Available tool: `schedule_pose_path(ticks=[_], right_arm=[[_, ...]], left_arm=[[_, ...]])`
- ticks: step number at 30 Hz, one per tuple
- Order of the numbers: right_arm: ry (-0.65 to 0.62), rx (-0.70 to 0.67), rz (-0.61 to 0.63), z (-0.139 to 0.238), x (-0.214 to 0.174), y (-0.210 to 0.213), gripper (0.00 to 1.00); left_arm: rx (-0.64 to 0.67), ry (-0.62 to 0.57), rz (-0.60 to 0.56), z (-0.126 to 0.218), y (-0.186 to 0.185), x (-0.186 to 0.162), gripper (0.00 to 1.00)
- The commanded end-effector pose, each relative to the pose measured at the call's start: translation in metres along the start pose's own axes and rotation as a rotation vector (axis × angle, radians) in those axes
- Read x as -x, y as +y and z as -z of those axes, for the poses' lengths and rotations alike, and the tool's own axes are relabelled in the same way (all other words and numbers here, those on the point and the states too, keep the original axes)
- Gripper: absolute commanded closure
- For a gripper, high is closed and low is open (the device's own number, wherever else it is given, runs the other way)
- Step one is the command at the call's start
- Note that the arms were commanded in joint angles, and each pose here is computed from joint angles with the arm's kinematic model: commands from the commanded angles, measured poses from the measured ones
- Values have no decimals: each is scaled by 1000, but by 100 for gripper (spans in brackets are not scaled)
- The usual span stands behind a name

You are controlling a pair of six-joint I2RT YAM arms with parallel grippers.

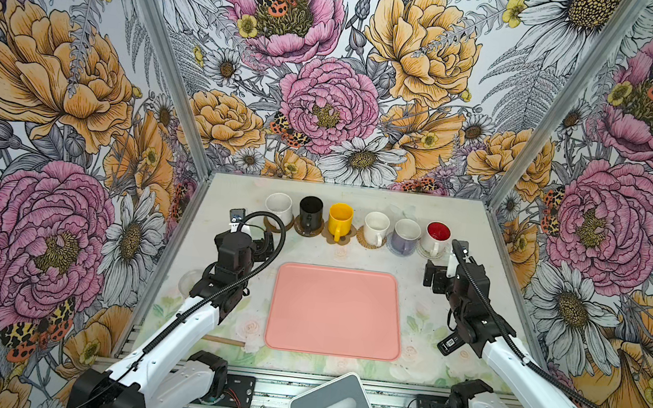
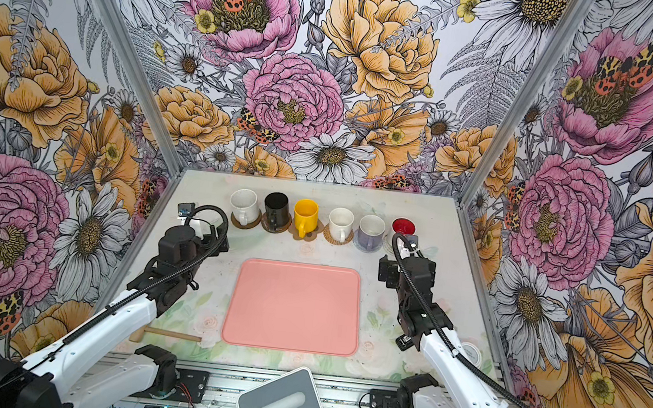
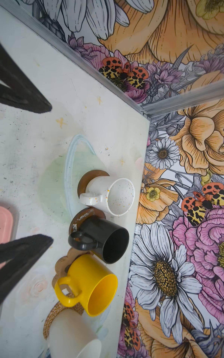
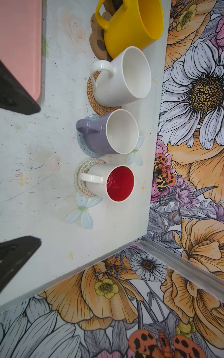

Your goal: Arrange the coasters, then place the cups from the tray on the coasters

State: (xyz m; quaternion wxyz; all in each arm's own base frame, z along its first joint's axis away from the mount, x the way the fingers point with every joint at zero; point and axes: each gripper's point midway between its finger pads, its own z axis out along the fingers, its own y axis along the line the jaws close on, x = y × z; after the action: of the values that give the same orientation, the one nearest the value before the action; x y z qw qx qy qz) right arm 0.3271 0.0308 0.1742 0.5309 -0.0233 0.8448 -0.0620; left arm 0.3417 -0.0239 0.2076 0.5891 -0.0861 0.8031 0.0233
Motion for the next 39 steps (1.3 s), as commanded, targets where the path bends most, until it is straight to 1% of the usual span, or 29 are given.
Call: schedule_pose_path(ticks=[1, 7, 13, 14, 15, 18, 21, 25, 27, 29, 39], right_arm=[[-74, -21, 1, -11, 8, -4, 0], [-60, -6, 18, -33, -4, -5, 1], [-93, 8, -48, -49, -9, -14, 0], [-103, 4, -64, -51, -10, -17, 1], [-112, -1, -77, -54, -11, -20, 0], [-109, -32, -99, -61, -17, -30, 0], [-111, -51, -115, -67, -21, -35, 0], [-163, -60, -137, -71, -13, -41, 1], [-175, -72, -143, -73, -11, -45, 1], [-173, -86, -150, -74, -12, -49, 0], [-193, -67, -161, -72, -11, -51, 1]], left_arm=[[15, -69, 0, -3, 10, 7, 1], [37, -74, 4, -18, 29, -5, 1], [9, -74, 18, -33, 36, -17, 1], [13, -80, 24, -35, 38, -19, 1], [-15, -81, 28, -37, 35, -21, 1], [-13, -82, 52, -44, 39, -26, 1], [-13, -84, 51, -50, 40, -30, 1], [-42, -103, 41, -58, 35, -37, 1], [-47, -82, 34, -62, 33, -38, 1], [-45, -80, 32, -62, 34, -38, 1], [-66, -53, 22, -69, 29, -39, 1]])
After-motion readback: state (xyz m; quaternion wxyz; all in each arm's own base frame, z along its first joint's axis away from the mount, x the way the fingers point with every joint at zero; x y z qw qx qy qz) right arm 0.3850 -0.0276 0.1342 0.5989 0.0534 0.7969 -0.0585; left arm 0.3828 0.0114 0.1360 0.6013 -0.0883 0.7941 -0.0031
